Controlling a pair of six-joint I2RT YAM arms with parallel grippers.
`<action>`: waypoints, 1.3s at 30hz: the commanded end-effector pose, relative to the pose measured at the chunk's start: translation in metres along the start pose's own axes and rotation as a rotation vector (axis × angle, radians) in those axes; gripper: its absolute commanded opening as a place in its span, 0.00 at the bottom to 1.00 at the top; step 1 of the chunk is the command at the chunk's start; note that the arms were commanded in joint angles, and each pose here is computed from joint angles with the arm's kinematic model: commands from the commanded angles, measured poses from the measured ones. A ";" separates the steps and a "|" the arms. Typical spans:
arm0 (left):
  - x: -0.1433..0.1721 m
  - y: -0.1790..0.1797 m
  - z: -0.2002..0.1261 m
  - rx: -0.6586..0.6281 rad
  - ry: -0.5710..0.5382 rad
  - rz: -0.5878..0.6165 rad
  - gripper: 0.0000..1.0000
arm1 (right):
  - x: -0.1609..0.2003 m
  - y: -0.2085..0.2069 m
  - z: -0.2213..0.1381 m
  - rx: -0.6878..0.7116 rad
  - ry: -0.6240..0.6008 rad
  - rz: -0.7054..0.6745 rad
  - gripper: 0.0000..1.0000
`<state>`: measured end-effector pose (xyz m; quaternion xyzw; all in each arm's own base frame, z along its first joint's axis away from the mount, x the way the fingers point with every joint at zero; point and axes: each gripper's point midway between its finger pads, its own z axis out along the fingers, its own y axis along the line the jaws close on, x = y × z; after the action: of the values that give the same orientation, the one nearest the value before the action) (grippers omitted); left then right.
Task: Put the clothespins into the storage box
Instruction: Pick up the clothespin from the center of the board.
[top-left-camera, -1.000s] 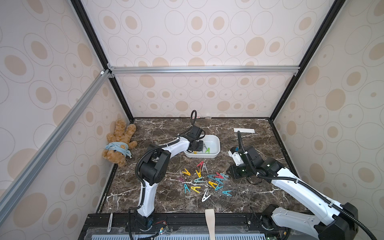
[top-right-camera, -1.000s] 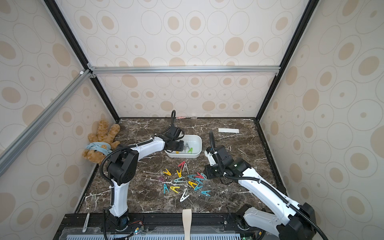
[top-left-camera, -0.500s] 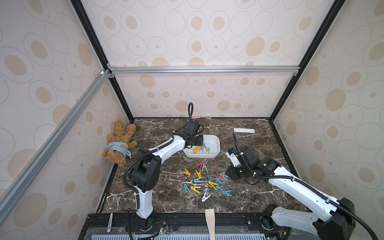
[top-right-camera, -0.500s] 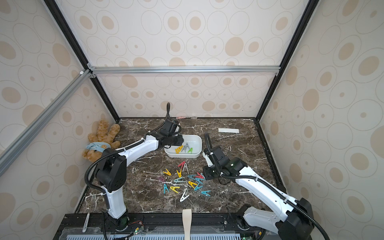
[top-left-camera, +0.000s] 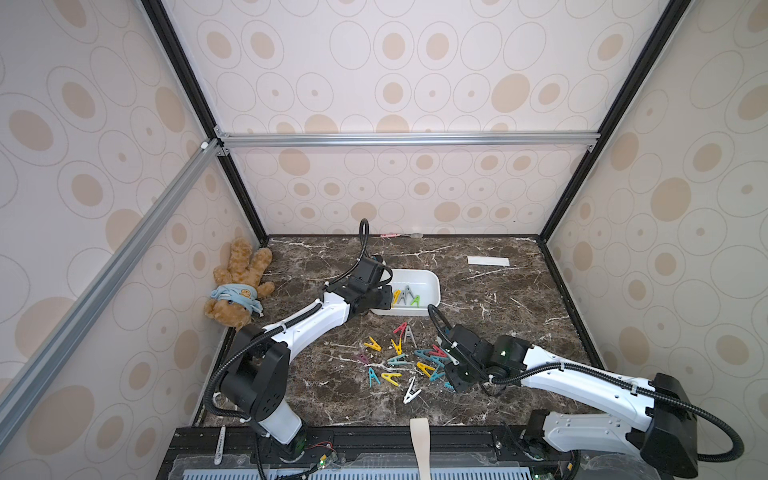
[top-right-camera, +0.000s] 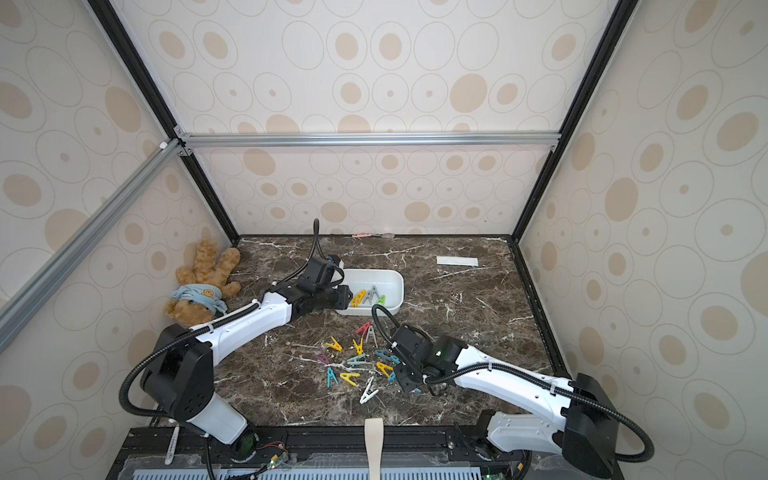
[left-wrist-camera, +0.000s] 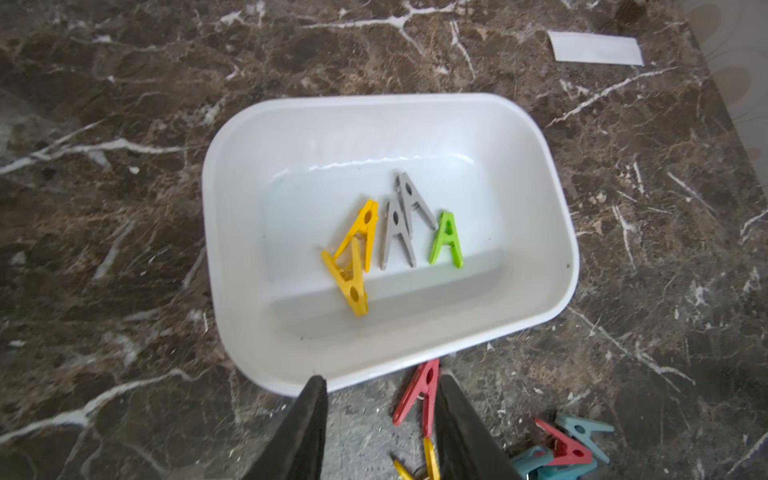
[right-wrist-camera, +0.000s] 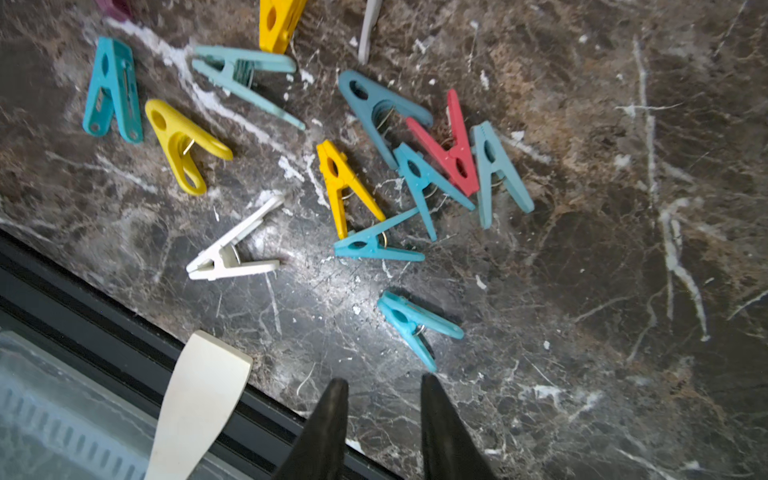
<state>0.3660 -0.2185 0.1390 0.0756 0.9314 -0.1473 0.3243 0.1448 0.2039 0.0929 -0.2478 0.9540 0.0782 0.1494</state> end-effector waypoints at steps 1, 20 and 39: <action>-0.008 0.013 -0.027 -0.039 -0.087 -0.032 0.45 | 0.021 -0.005 0.015 0.064 0.060 0.009 0.36; 0.016 0.018 -0.029 -0.017 -0.061 -0.081 0.46 | 0.044 -0.015 0.060 0.113 0.171 0.017 0.41; 0.023 0.019 -0.026 -0.010 -0.058 -0.091 0.46 | 0.048 -0.011 0.068 0.028 0.218 0.066 0.30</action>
<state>0.3362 -0.1929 0.1394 0.0360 0.9261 -0.1554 0.3419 0.1339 0.1891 0.0166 -0.2280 0.9713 0.0324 0.0602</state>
